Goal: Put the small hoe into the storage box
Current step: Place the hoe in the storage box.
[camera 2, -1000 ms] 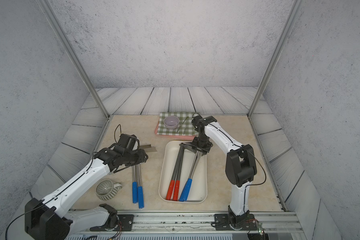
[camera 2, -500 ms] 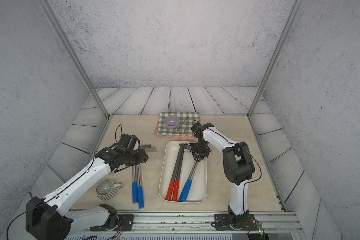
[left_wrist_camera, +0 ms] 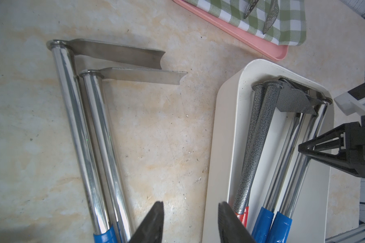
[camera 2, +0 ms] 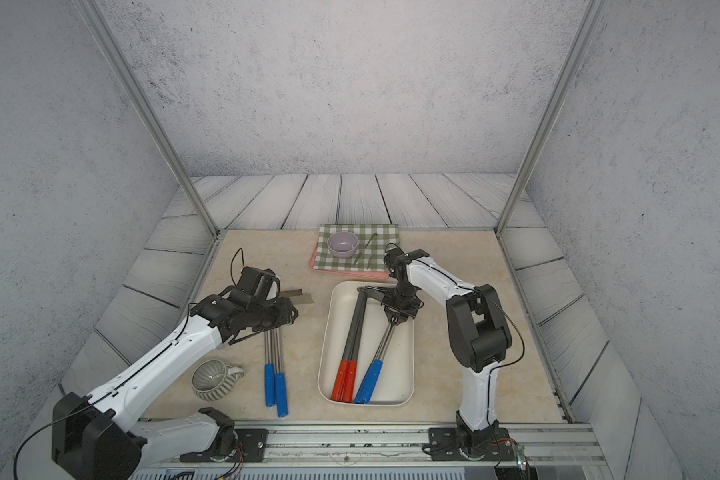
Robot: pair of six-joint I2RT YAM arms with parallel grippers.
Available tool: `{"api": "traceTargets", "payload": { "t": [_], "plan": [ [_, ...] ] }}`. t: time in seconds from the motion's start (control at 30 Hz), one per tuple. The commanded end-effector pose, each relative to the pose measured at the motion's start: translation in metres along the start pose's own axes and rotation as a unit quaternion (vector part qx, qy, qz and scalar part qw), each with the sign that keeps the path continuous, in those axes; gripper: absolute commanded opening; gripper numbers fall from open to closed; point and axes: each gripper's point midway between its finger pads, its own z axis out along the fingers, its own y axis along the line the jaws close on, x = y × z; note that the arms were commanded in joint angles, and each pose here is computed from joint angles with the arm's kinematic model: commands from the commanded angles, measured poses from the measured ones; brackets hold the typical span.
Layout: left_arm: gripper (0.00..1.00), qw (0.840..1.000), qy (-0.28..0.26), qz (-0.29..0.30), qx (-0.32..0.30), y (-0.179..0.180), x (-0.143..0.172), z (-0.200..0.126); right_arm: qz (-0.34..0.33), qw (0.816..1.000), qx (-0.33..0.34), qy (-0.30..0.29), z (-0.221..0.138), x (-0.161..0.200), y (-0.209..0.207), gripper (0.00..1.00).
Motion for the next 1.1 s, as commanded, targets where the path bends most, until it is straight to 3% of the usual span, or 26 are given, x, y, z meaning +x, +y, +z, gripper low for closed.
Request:
{"api": "traceTargets", "payload": {
  "t": [0.0,0.17,0.47,0.57,0.6,0.63,1.07],
  "plan": [
    [0.46,1.0,0.005,0.001,-0.006,0.004,0.002,0.003,0.038,0.998,0.027,0.046,0.027,0.013,-0.01,0.27],
    [0.46,1.0,0.005,0.002,-0.005,0.004,0.001,0.0,0.033,0.998,0.034,0.04,0.019,0.012,-0.012,0.36],
    [0.46,1.0,-0.003,0.005,-0.005,0.001,-0.004,-0.009,0.009,1.0,0.026,-0.002,-0.029,0.006,-0.002,0.48],
    [0.46,1.0,-0.005,0.006,-0.005,0.0,-0.005,-0.012,0.003,1.0,0.021,-0.013,-0.044,0.006,0.002,0.55],
    [0.46,1.0,-0.005,0.006,-0.005,0.0,-0.006,-0.013,0.001,1.0,0.018,-0.017,-0.05,0.006,0.003,0.93],
    [0.46,1.0,-0.006,0.007,-0.006,0.0,-0.006,-0.014,0.0,1.0,0.016,-0.02,-0.054,0.006,0.003,0.99],
    [0.46,1.0,-0.015,0.007,-0.015,0.003,-0.007,-0.03,-0.066,0.992,0.015,-0.105,-0.126,0.009,-0.006,0.99]
  ]
}}
